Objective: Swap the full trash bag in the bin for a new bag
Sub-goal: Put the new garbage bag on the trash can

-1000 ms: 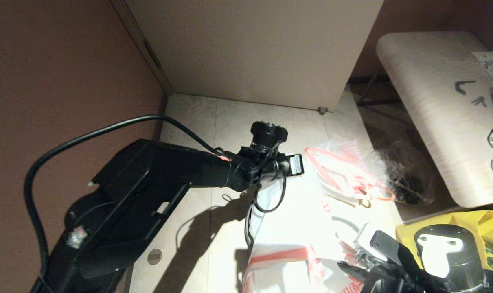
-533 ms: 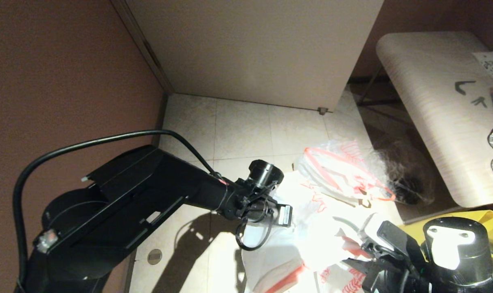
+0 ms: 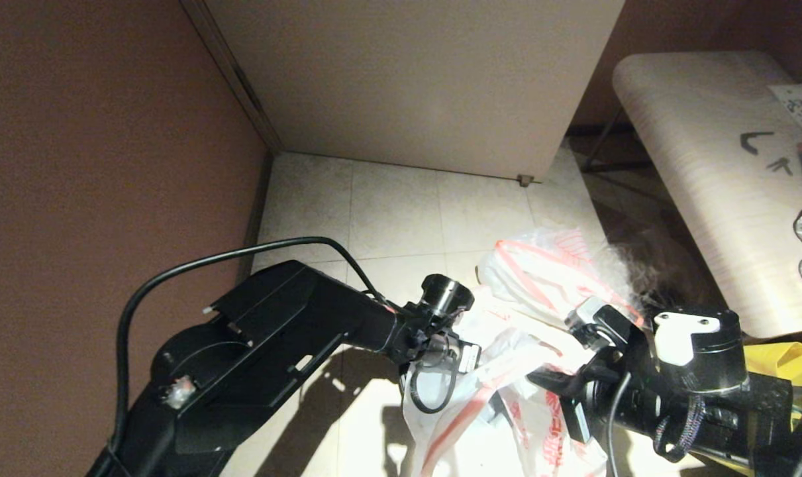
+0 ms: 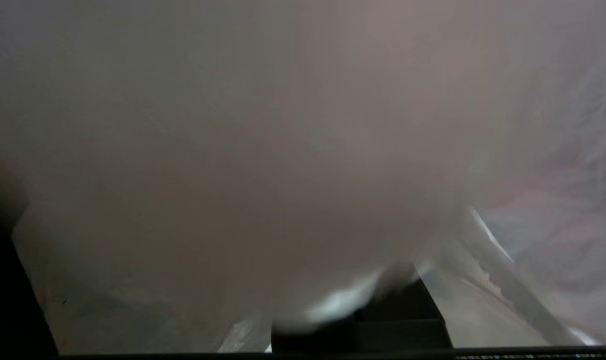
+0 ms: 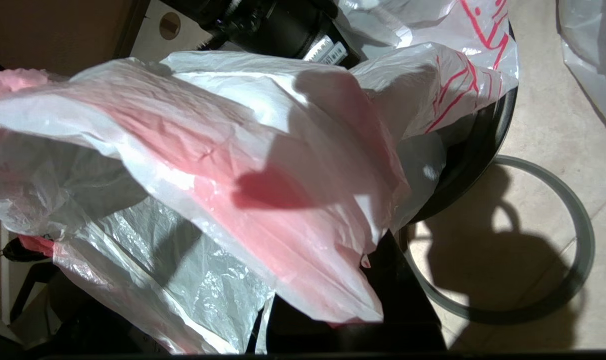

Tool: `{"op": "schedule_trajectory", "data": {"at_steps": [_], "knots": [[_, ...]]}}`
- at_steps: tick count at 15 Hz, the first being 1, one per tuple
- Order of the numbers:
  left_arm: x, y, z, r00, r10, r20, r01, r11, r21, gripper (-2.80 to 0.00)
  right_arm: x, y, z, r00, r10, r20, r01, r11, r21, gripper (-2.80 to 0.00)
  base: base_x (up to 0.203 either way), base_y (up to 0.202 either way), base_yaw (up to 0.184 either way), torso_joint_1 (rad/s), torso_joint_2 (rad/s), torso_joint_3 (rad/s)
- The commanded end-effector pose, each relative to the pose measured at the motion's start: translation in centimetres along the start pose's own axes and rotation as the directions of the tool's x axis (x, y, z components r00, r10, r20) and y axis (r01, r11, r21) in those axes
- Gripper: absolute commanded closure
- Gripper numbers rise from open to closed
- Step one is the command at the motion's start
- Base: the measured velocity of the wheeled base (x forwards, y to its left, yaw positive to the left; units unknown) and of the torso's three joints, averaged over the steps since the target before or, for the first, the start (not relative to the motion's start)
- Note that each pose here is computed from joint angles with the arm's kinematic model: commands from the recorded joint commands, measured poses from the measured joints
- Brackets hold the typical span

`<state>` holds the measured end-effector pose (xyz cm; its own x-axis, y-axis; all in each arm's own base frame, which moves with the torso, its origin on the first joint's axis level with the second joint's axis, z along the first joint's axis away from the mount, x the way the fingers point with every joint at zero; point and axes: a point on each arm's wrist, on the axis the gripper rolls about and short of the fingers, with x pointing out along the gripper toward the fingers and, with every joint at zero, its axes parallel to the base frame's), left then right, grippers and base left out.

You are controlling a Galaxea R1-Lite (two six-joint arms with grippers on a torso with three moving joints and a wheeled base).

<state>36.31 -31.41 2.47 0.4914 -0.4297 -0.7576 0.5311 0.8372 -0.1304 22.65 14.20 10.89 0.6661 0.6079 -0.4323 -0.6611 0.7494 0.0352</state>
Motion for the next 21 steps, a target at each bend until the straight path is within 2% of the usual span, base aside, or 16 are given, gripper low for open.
{"op": "schedule_trajectory", "data": {"at_steps": [1, 2, 4, 9, 11, 13, 15, 17, 19, 21], "knots": [[2.8, 0.7, -0.7, 0.999, 0.036, -0.030, -0.036, 0.999, -0.003, 0.00, 1.3, -0.9, -0.5, 1.000, -0.008, -0.026, 0.008, 1.000, 0.018, 0.00, 0.000, 0.000, 0.000, 0.000, 0.00, 0.000], [3.7, 1.2, -1.1, 0.994, 0.096, -0.044, -0.095, 0.995, 0.017, 0.00, 1.6, -1.1, -0.6, 0.999, -0.007, -0.031, 0.007, 1.000, 0.021, 0.00, 0.000, 0.000, 0.000, 0.000, 0.00, 0.000], [5.1, 1.8, -2.3, 0.972, 0.226, -0.059, -0.219, 0.970, 0.107, 0.00, 1.9, -1.4, -0.9, 0.999, -0.015, -0.035, 0.016, 0.999, 0.028, 0.00, 0.000, 0.000, 0.000, 0.000, 0.00, 0.000], [6.0, 1.0, -3.9, 0.964, 0.251, -0.088, -0.236, 0.960, 0.152, 0.00, 2.6, -1.6, -1.7, 0.999, -0.017, -0.045, 0.020, 0.996, 0.085, 0.00, 0.000, 0.000, 0.000, 0.000, 0.00, 0.000], [7.3, 1.0, -4.0, 0.959, 0.273, -0.071, -0.255, 0.946, 0.198, 0.00, 2.7, -1.6, -1.8, 0.999, -0.003, -0.051, 0.009, 0.993, 0.118, 0.00, 0.000, 0.000, 0.000, 0.000, 0.00, 0.000], [8.6, 1.0, -3.3, 0.950, 0.311, -0.027, -0.299, 0.932, 0.205, 0.00, 2.7, -1.5, -1.8, 0.999, 0.024, -0.048, -0.018, 0.992, 0.129, 0.00, 0.000, 0.000, 0.000, 0.000, 0.00, 0.000], [9.0, 1.3, -3.3, 0.943, 0.332, -0.033, -0.315, 0.918, 0.240, 0.00, 2.5, -1.4, -1.5, 0.999, 0.027, -0.034, -0.022, 0.992, 0.122, 0.00, 0.000, 0.000, 0.000, 0.000, 0.00, 0.000], [8.4, 1.3, -2.8, 0.943, 0.334, -0.018, -0.322, 0.921, 0.221, 0.00, 1.9, -1.3, -0.9, 1.000, 0.025, -0.010, -0.024, 0.993, 0.117, 0.00, 0.000, 0.000, 0.000, 0.000, 0.00, 0.000], [5.4, 0.7, -1.0, 0.948, 0.318, 0.031, -0.319, 0.933, 0.165, 0.00, 1.3, -1.2, -0.5, 1.000, 0.024, 0.013, -0.025, 0.990, 0.136, 0.00, 0.000, 0.000, 0.000, 0.000, 0.00, 0.000], [1.9, 0.3, -0.2, 0.955, 0.285, 0.089, -0.294, 0.949, 0.117, 0.00, 1.1, -1.1, -0.8, 1.000, 0.023, 0.002, -0.023, 0.985, 0.171, 0.00, 0.000, 0.000, 0.000, 0.000, 0.00, 0.000]]}}
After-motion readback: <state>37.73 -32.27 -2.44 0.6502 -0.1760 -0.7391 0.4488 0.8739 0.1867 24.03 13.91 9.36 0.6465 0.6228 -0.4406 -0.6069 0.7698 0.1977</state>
